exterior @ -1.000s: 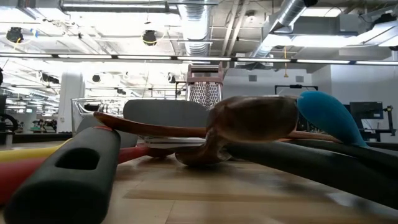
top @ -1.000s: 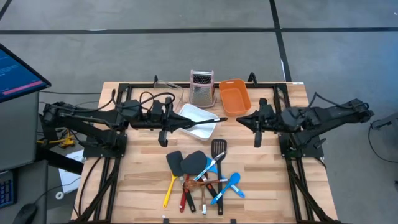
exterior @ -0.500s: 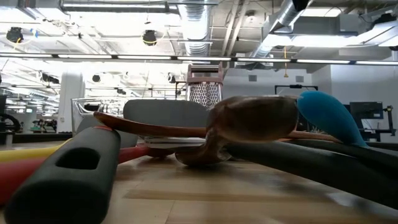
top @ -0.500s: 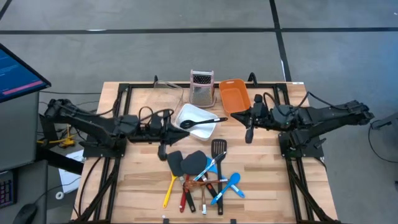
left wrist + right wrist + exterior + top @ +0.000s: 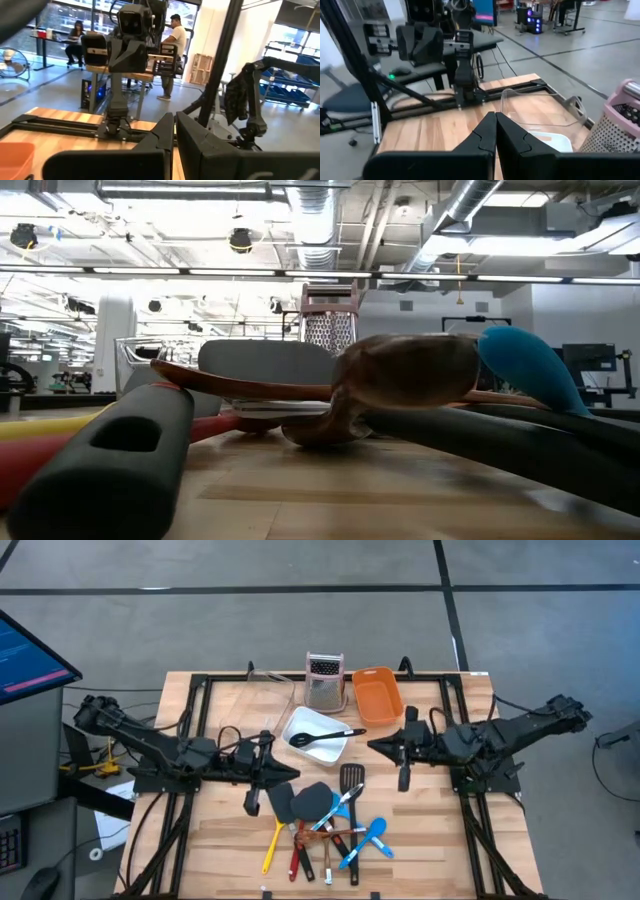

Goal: Pick & Place Kitchen Items
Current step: Put the wooden spoon into the white bin

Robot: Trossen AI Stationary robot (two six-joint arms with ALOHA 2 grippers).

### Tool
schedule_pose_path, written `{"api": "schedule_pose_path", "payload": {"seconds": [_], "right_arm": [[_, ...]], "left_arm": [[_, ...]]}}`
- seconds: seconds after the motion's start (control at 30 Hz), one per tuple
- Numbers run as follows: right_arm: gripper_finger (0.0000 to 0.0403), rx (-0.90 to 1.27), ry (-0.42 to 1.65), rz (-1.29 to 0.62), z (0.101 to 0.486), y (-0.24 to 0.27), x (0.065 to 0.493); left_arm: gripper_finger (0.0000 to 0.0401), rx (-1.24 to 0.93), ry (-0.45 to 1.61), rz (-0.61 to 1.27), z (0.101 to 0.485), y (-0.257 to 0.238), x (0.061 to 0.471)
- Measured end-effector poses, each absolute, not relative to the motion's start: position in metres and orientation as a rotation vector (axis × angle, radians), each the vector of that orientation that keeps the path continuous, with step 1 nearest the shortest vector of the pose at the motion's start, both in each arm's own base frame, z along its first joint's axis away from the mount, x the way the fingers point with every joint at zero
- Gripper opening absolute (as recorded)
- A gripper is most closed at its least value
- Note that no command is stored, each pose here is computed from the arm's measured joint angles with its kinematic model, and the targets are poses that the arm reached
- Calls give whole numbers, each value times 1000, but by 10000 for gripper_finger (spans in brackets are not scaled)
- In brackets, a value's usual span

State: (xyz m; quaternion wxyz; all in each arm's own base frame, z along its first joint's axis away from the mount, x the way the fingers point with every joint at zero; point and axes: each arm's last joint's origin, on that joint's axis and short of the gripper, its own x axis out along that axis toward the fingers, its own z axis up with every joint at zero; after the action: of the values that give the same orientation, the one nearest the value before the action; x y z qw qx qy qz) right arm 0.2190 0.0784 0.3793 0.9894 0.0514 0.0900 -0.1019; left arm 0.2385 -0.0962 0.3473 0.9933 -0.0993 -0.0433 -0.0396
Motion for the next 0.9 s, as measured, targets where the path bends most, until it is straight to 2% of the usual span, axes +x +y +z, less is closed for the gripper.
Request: {"api": "schedule_pose_path", "payload": {"seconds": [0.27,0.47,0.77,0.9], "right_arm": [[0,111,358,-232,391,110,244],[0,160,560,-273,377,131,254],[0,109,816,5,339,174,269],[0,107,891,33,319,189,276]], "left_arm": [[4,-200,-73,-161,347,-115,230],[4,-193,-48,-214,345,-128,223],[4,-189,-36,-238,344,-132,221],[4,-179,-35,-236,343,-132,221]]}}
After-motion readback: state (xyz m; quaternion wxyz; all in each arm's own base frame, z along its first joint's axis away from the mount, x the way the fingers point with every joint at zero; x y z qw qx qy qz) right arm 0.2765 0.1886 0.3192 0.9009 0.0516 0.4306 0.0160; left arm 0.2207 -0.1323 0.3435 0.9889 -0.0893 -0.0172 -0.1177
